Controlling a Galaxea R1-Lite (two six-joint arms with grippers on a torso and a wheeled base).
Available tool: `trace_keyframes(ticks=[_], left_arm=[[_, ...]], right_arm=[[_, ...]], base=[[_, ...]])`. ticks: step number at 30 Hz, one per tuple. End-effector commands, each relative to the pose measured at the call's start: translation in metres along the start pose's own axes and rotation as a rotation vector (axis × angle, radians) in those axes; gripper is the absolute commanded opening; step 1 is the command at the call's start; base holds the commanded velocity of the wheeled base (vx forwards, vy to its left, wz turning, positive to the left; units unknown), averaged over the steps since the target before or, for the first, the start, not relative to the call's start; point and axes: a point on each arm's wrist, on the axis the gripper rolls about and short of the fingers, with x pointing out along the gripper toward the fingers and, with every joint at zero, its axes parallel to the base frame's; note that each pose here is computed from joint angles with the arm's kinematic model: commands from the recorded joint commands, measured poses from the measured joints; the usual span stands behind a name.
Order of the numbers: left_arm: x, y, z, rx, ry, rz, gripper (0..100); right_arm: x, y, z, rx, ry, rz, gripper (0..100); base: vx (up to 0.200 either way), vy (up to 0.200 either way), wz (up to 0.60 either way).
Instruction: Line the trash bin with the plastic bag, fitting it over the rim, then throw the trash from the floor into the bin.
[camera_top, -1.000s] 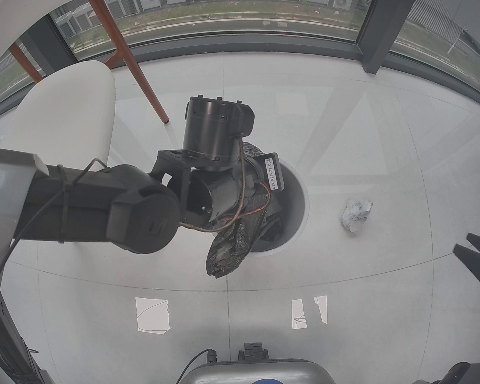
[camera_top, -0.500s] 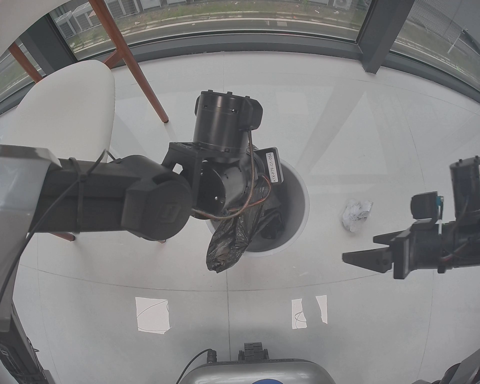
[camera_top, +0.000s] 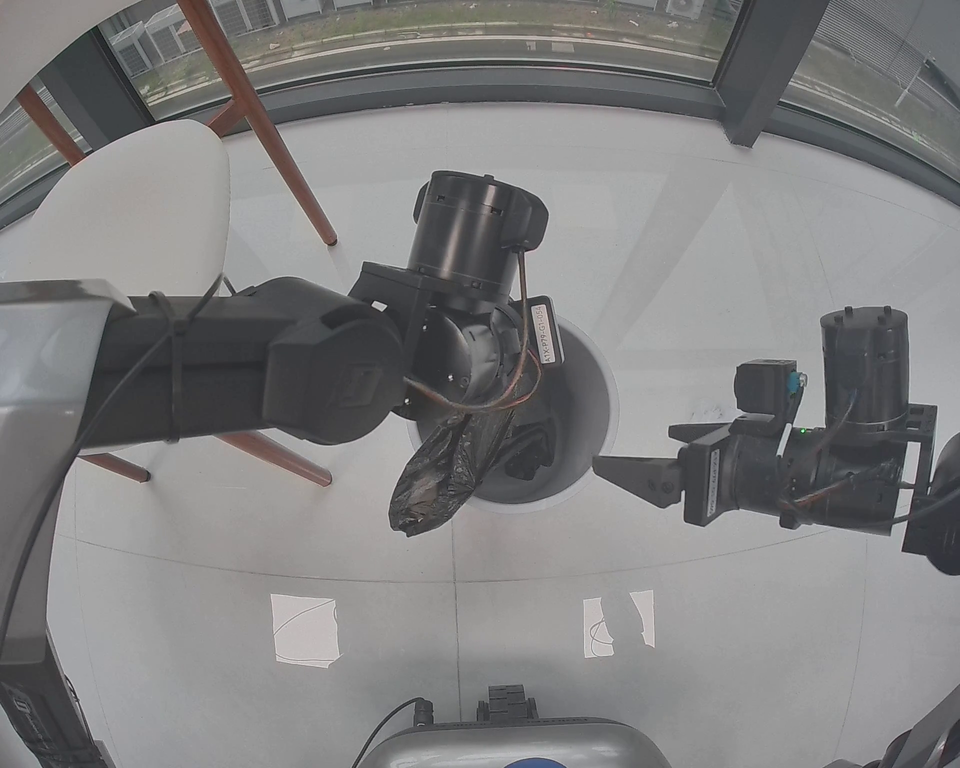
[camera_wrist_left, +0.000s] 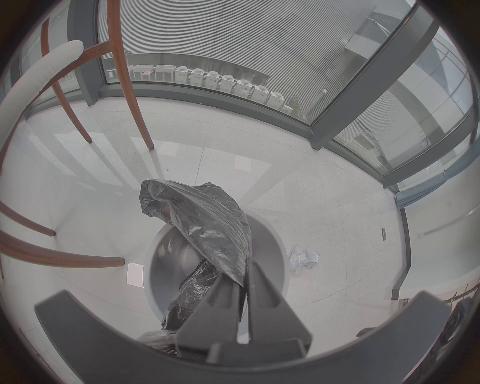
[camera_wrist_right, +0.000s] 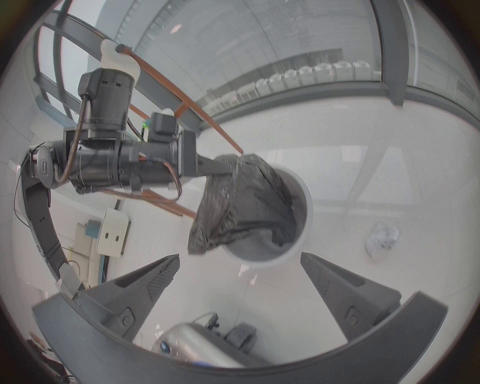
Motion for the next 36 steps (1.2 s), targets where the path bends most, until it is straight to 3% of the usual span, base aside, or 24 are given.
trace_keyframes(ticks=[1,11,28,36], left_arm=[[0.008,-0.002,-0.004,-0.024,0.022,0.031,0],[0.017,-0.006,-0.002,-0.022,0.023,0.051,0],[0.019,-0.01,-0.002,-0.023,0.016,0.056,0],[0.018,-0.011,-0.001,-0.026,0.01,0.052,0]], right_arm=[[0.033,0.008,-0.029,-0.026,-0.014,0.01,100],[0.059,0.033,-0.042,-0.052,-0.037,-0.039,100],[0.104,0.044,-0.004,-0.033,-0.164,-0.108,100],[0.114,0.041,-0.004,-0.03,-0.166,-0.136,100]], base=[[0.0,0.0,0.0],[0.0,0.0,0.0],[0.0,0.0,0.0],[0.0,0.0,0.0]])
